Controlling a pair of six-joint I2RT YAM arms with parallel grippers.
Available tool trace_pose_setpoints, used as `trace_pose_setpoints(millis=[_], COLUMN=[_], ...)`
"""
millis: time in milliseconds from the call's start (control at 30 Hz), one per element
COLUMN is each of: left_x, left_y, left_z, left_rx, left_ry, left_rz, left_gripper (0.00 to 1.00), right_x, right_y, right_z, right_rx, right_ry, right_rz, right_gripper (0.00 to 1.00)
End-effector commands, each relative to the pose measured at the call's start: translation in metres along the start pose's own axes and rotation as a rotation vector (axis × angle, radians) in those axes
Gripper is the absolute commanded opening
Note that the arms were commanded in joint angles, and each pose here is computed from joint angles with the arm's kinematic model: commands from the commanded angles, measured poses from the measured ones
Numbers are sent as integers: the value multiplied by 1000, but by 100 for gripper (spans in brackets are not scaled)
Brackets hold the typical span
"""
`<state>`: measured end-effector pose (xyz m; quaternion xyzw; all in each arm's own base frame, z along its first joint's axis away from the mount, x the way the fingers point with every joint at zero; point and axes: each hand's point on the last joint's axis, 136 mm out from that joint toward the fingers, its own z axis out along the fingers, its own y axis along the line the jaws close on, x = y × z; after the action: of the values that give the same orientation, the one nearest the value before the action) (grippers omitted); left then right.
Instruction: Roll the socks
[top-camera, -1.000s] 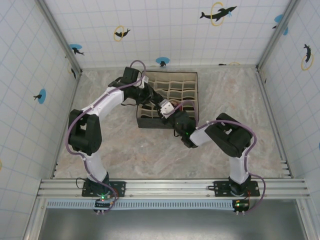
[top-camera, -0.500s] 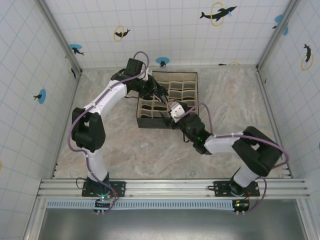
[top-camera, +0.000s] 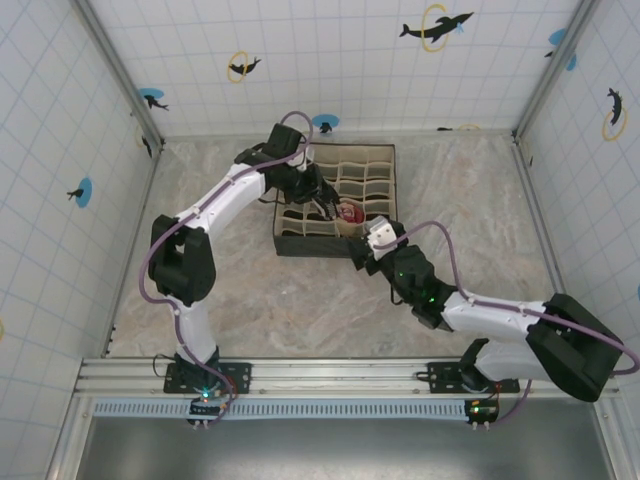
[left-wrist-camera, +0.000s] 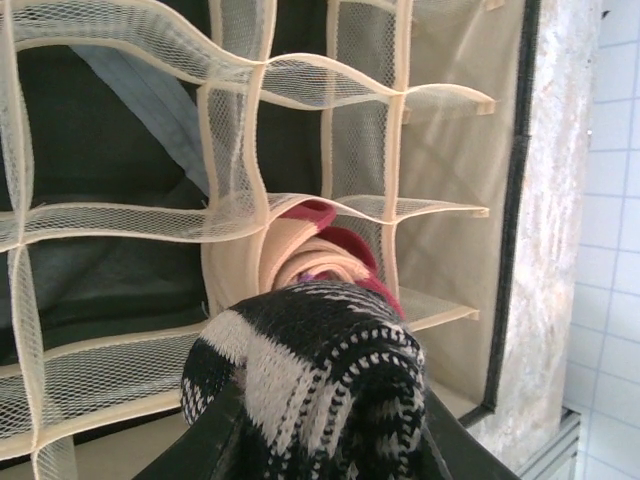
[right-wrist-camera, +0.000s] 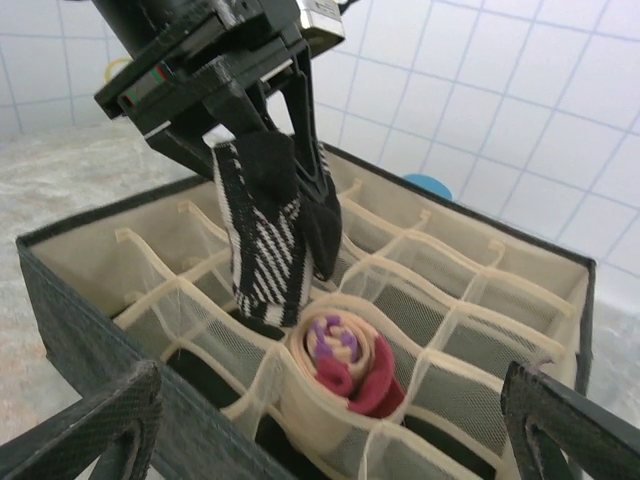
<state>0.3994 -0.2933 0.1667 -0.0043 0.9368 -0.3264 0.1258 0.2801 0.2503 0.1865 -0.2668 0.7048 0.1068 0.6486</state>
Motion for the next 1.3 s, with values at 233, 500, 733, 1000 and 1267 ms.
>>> trace_pose_setpoints(millis=[233,500,733,1000,1267], left_x=[1,11,3,-24,-22], left_y=[28,44,43,27,32], left_z=[6,15,13,3,13], left_rx=[-117,-140,-121,-97,-102], left_ry=[-10,-7,-76,-153,-132], left_rz=[30,46,55,56,61], left_gripper=[0,0,0,0,0], right_x=[18,25,30,34,34], right_y=[-4,0,15,21,20], right_z=[-17,-20,-25,-29,-31], right_rx=[17,4,-34,-46,-45], right_ry=[38,60,70,75,78], right_rz=[22,19,19,10,6], right_gripper=[90,90,90,91,91])
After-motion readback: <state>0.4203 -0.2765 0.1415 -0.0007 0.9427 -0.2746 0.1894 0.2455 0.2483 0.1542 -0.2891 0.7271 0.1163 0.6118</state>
